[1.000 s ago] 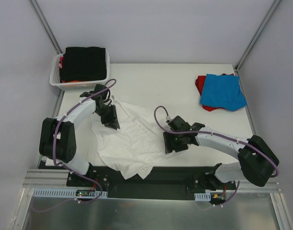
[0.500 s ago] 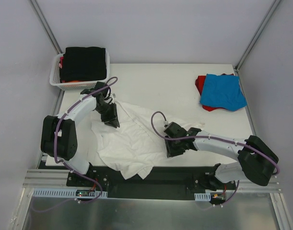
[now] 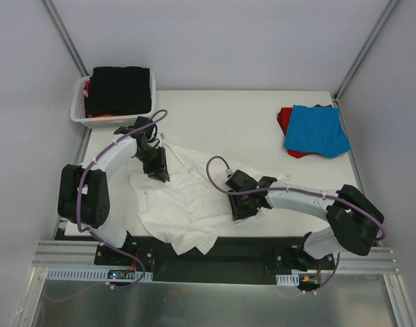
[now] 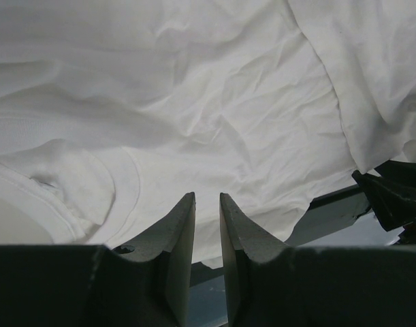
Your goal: Fold and stack the t-shirts
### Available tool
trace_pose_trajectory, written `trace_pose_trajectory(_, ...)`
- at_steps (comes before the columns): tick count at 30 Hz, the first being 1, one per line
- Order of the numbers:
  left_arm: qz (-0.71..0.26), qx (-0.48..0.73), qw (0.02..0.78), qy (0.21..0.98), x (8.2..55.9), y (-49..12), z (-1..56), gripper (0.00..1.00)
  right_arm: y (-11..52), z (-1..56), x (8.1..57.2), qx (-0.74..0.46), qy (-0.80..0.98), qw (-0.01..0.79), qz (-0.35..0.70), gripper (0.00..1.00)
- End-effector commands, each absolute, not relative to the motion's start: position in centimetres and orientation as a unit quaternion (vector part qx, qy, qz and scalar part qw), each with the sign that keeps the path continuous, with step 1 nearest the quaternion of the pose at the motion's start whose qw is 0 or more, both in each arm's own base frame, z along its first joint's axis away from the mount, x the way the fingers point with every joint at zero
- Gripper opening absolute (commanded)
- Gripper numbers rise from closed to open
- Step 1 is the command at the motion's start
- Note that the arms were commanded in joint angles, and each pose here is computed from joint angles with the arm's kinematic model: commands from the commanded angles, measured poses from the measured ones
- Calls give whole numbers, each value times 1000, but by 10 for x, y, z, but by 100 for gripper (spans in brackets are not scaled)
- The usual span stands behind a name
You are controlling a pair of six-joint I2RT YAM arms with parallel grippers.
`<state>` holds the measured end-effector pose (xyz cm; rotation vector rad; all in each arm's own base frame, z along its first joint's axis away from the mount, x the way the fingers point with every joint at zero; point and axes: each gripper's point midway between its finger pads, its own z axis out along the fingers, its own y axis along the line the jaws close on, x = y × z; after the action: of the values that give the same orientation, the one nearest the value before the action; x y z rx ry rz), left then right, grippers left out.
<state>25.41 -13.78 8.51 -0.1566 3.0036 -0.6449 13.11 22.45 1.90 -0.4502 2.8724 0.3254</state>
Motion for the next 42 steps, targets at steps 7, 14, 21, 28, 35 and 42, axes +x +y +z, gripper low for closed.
trace_pose_trajectory(7,-208,-37,33,977,241,-136,91,21,238,34,148,-173,973,122,98,39)
trace_pose_trajectory(14,-207,-32,37,977,240,-135,92,21,239,26,146,-174,974,110,94,39)
trace_pose_trajectory(21,-205,-33,34,978,237,-134,90,21,239,26,146,-170,975,108,90,1)
trace_pose_trajectory(28,-205,-31,41,977,240,-134,93,21,242,72,173,-176,967,167,80,1)
trace_pose_trajectory(35,-208,-33,41,977,242,-136,93,21,244,112,224,-172,962,201,66,1)
trace_pose_trajectory(42,-208,-39,40,977,240,-136,93,21,208,115,295,-112,972,204,19,1)
